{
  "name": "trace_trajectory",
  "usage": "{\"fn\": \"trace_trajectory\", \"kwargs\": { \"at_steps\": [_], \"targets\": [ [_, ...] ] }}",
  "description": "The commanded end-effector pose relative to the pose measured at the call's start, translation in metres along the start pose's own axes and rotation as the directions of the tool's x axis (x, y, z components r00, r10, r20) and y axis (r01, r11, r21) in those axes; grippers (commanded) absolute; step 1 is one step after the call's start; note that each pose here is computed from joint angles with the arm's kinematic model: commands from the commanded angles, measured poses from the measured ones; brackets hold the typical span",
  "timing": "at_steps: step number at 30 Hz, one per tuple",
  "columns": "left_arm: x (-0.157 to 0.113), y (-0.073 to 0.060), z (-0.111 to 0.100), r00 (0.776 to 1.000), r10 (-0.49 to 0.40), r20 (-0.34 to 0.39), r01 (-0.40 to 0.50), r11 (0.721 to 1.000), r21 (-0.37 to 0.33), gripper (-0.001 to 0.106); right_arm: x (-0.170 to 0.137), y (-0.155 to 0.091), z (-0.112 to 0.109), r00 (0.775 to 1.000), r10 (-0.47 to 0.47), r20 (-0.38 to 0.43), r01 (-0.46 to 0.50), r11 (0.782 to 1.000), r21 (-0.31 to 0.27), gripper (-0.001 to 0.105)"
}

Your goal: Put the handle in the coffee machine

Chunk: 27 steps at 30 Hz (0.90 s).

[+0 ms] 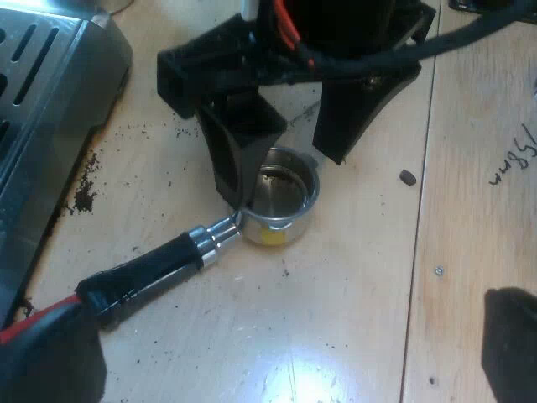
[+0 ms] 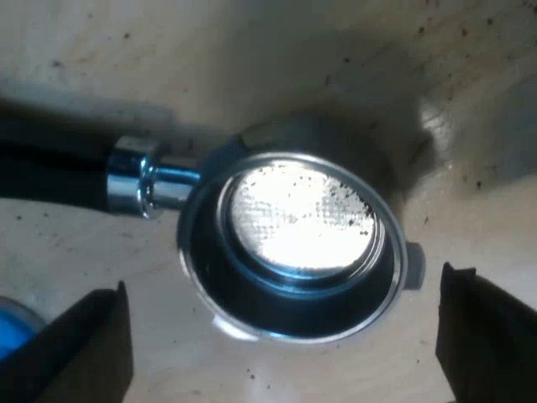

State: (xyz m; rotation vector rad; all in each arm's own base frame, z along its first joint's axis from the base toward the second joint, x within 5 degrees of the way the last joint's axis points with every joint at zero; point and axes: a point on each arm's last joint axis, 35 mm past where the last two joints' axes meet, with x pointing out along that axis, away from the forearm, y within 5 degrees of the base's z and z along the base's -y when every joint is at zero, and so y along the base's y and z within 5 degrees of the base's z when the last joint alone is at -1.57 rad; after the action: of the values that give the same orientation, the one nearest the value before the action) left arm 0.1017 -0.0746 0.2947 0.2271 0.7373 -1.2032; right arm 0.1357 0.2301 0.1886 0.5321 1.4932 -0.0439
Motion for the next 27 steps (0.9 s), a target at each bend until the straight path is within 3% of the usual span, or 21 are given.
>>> {"fn": "trace_trajectory", "kwargs": {
  "at_steps": [1, 27],
  "targets": [
    [0.0, 0.0, 0.002, 1.0, -0.005, 0.012, 0.005, 1.0, 0.009, 0.092, 0.002, 0.001, 0.001, 1.0, -0.009, -0.013, 0.009, 1.0, 0.007, 0.076],
    [0.0, 0.0, 0.002, 1.0, -0.005, 0.012, 0.005, 1.0, 0.009, 0.092, 0.038, 0.004, 0.006, 0.998, -0.067, 0.003, 0.067, 0.998, 0.01, 0.076]
  ]
}}
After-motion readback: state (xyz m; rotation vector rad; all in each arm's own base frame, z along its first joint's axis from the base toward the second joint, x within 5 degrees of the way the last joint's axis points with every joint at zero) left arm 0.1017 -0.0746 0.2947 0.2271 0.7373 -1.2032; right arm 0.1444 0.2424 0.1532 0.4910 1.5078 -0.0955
